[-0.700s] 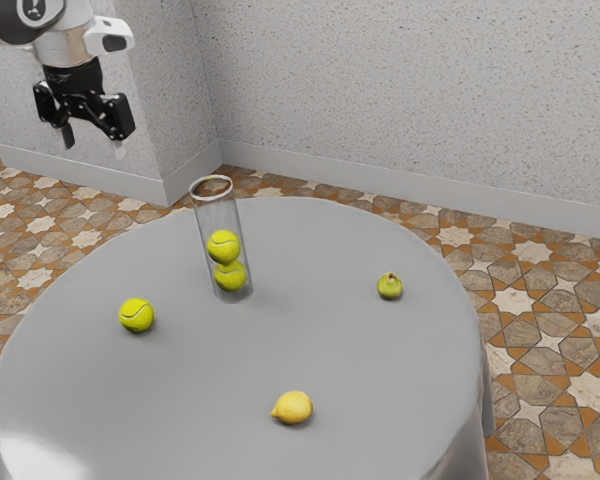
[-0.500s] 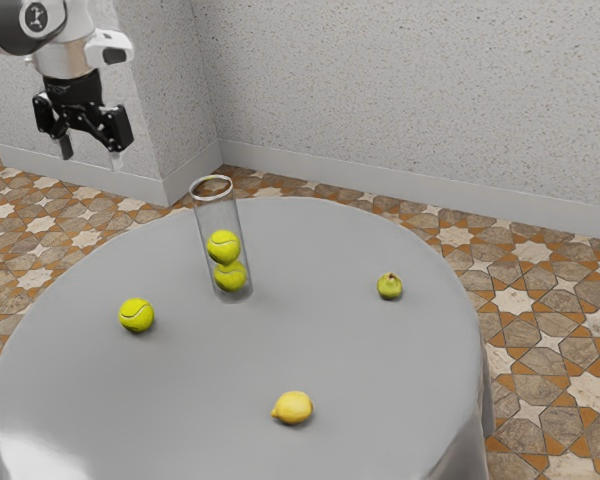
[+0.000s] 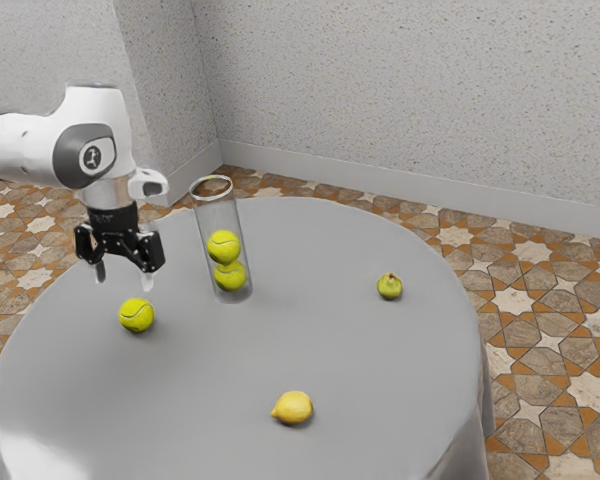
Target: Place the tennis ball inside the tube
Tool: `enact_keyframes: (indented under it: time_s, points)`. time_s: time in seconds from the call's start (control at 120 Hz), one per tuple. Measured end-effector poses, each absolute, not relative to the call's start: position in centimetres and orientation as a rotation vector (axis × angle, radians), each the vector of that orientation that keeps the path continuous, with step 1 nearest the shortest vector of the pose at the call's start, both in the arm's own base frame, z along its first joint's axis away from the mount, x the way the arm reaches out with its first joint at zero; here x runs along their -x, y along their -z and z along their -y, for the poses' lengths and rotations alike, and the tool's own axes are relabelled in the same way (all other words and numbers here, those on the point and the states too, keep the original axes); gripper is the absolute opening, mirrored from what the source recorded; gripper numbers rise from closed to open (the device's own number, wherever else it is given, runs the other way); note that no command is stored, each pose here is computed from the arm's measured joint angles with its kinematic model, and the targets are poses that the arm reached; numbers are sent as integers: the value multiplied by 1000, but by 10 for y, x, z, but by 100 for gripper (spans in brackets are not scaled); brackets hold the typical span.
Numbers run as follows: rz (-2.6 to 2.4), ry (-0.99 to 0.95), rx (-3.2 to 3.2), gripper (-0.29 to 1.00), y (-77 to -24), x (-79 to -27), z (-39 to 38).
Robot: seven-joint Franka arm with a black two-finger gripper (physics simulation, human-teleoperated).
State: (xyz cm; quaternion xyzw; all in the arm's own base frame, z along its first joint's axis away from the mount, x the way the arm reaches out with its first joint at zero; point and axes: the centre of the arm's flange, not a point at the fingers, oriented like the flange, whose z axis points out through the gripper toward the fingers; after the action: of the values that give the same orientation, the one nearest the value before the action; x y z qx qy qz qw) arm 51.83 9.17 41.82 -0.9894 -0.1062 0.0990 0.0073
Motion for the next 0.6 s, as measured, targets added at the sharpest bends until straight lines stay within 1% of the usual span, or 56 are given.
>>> enact_keyframes:
  time_s: [0.133,0.208,0.342,0.6]
  points:
    - [350,-289,3105,70,-382,-521,-84]
    - [412,-266,3103,70,-368,-524,-102]
    - [578,-219,3089,70,-355,-516,-156]
    - [603,-152,3106,70,-329,-526,-167]
